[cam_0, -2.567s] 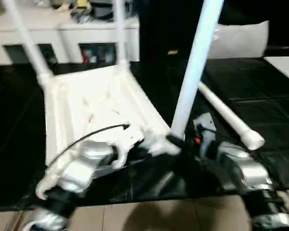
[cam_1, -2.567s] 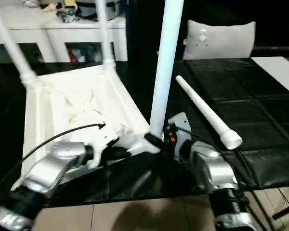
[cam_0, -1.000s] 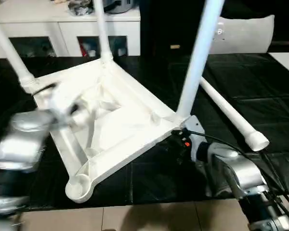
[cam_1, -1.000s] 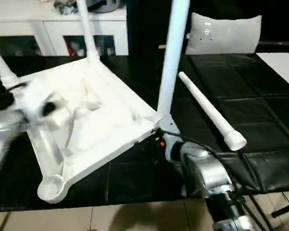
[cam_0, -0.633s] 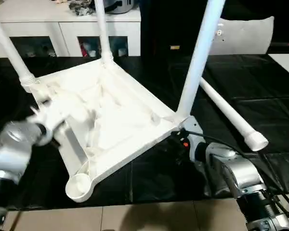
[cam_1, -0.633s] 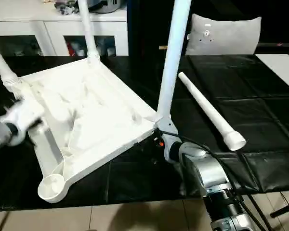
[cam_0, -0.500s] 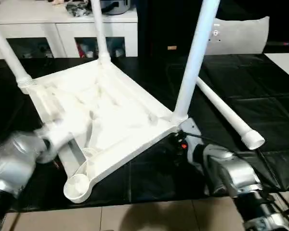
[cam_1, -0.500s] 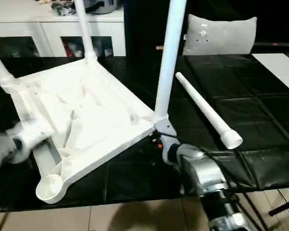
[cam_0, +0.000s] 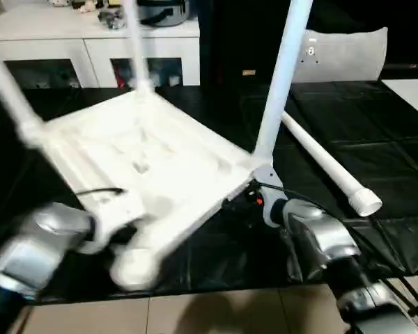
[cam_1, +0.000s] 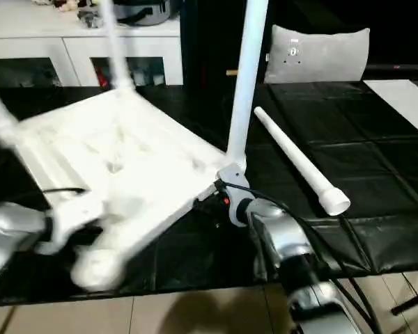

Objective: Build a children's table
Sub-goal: Rotate table base

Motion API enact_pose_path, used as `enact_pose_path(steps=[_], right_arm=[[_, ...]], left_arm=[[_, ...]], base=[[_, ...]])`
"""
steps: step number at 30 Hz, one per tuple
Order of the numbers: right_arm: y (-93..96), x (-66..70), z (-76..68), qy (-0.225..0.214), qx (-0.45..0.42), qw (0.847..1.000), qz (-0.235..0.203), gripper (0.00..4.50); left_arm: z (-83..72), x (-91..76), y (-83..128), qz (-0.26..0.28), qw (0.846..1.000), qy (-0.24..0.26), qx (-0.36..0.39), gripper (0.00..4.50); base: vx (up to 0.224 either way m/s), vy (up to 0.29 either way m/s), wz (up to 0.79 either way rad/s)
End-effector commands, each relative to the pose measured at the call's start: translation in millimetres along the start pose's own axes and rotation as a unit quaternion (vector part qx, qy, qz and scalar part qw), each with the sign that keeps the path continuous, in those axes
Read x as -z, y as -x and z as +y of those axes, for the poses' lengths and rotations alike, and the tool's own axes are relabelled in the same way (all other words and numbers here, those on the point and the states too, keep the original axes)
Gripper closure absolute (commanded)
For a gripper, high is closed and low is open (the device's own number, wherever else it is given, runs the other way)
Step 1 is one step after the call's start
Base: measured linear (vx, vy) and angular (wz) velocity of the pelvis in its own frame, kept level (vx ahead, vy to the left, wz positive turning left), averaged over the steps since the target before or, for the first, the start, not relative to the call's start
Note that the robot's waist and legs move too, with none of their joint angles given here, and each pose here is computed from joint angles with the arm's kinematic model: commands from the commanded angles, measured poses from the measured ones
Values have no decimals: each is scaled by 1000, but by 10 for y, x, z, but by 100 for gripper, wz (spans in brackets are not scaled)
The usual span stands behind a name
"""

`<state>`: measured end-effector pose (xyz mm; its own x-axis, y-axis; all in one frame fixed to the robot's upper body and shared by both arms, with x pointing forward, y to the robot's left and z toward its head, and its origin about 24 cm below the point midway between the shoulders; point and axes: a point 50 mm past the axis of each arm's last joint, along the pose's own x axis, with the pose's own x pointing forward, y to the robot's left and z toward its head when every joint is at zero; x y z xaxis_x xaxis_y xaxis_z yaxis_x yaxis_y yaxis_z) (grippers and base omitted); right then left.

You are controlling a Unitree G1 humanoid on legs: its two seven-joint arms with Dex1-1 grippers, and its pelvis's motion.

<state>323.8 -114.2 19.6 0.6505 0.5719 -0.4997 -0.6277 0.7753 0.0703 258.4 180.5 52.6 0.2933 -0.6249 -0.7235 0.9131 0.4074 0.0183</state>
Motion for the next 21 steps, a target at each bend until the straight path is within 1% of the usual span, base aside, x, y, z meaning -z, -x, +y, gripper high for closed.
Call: enact_pose_path(steps=[1,3,5,6,7,8,10,11,12,13,14,15,18,19,20,21], right_arm=[[-68,-233,89,15,-14,999,-41,0],[-76,-248,77,14,-7,999,-45,0],[-84,-250,57,13,1,999,-48,0],[-83,-245,40,14,8,999,-48,0],[-83,-245,40,14,8,999,-48,0],[-78,-238,19,18,15,999,-49,0],[-47,-245,-35,15,32,998,-55,0],[-47,-245,-35,15,32,998,-55,0],[16,-272,-137,8,57,996,-64,0],[33,-281,-165,7,63,996,-66,0],[41,-284,-178,7,66,996,-67,0],[104,-325,-266,1,84,994,-76,0],[215,-405,-432,8,131,988,-81,0],[226,-413,-450,9,137,987,-81,0],[283,-458,-542,17,164,983,-76,0],[315,-484,-591,18,174,982,-74,0]], left_arm=[[-212,-129,-209,-33,996,-19,87,445],[-173,-216,-286,-49,996,-30,72,445],[-141,-315,-360,-73,995,-25,65,445],[-123,-401,-425,-90,994,-26,56,445],[-123,-401,-425,-90,994,-26,56,445],[-102,-470,-495,-108,993,-26,34,445],[-68,-551,-598,-127,992,-15,1,445],[-68,-551,-598,-127,992,-15,1,445],[-32,-631,-695,-144,989,-10,-36,445],[-28,-650,-713,-147,988,-10,-41,445],[-26,-659,-722,-149,988,-9,-44,445],[-51,-740,-748,-176,983,-5,-43,445],[-96,-845,-740,-219,975,7,-30,445],[-99,-853,-738,-222,975,8,-28,445],[-131,-808,-695,-215,977,0,2,416],[-127,-769,-670,-205,979,-12,3,416]], base=[[0,0,0],[0,0,0],[0,0,0],[0,0,0],[0,0,0],[0,0,0],[0,0,0],[0,0,0],[0,0,0],[0,0,0],[0,0,0],[0,0,0],[0,0,0],[0,0,0],[0,0,0],[0,0,0]])
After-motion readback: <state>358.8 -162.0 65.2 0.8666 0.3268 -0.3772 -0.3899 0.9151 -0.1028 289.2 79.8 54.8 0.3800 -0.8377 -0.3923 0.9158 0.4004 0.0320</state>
